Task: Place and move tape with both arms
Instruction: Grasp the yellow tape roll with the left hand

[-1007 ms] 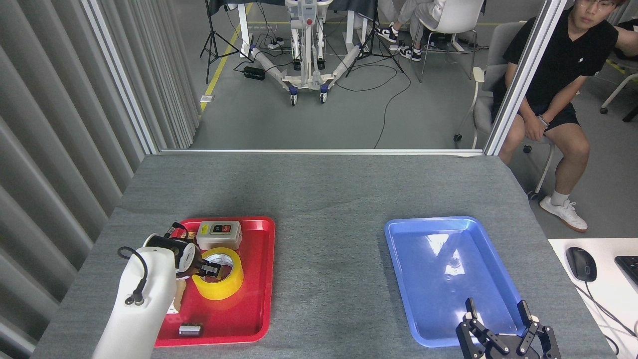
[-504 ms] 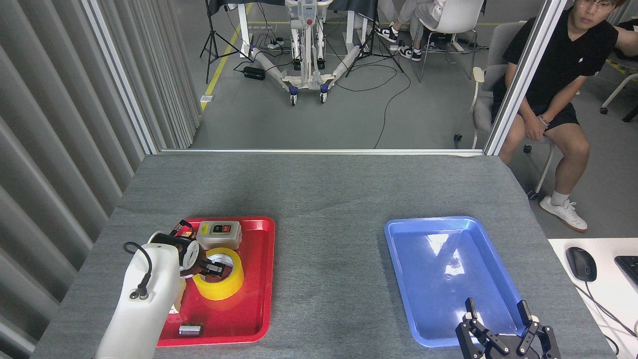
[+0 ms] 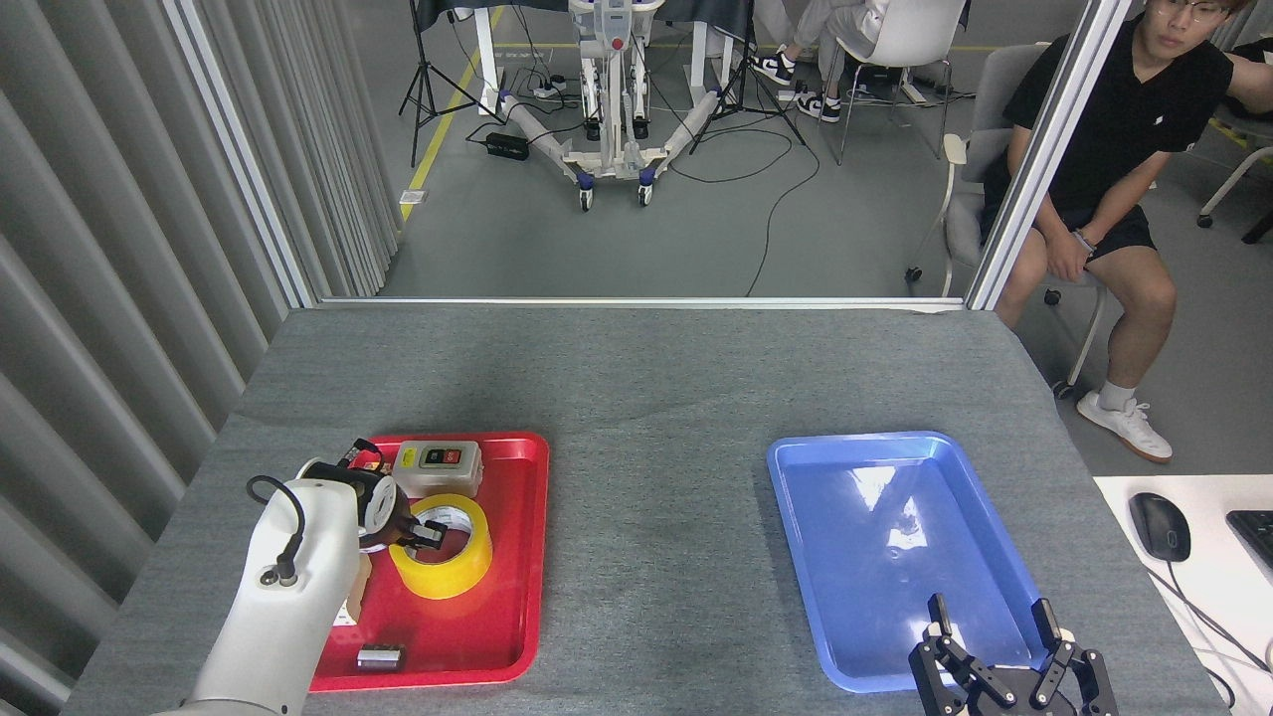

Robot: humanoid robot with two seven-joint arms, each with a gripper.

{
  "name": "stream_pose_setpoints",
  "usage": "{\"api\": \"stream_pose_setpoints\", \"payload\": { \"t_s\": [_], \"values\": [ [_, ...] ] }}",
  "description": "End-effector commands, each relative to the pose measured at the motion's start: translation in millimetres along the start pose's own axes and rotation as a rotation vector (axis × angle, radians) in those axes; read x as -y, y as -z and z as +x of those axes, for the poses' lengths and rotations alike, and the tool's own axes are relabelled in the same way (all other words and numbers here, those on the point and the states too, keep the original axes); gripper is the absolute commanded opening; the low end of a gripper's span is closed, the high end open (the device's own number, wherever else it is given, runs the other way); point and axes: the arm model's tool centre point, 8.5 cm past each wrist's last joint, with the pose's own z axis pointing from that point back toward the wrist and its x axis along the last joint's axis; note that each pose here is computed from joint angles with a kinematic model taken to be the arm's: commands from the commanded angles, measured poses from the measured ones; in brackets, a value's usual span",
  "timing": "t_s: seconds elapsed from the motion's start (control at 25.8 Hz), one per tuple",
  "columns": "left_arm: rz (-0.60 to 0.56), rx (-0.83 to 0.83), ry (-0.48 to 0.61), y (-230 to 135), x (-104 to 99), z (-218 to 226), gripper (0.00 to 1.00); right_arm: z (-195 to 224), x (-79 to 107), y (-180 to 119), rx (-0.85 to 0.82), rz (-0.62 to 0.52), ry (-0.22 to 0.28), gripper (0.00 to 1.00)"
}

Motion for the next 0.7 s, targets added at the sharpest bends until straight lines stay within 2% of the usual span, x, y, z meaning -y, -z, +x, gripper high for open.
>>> {"api": "stream_pose_setpoints", "payload": {
  "t_s": [0.0,0.23,0.46,0.66],
  "values": [
    [0.001,0.0,-0.003,-0.5,-1.9,-0.6,0.25,-0.3,0.2,0.6,-0.003,-0.001,0.0,1.0],
    [0.002,-0.001,-0.001,-2.7,-5.3,-3.3,0.02,0.0,-0.4,0.4,-0.004,0.001,0.002,1.0],
    [0.009,0.005,-0.009,-5.7,-8.1,-6.3,0.0,0.0,-0.3,0.0,-0.004,0.001,0.002,1.0],
    [0.04,0.017,-0.014,-16.6,-22.1,-9.8,0.0,-0.1,-0.8,-0.1,-0.004,0.002,0.002,1.0]
  ]
}}
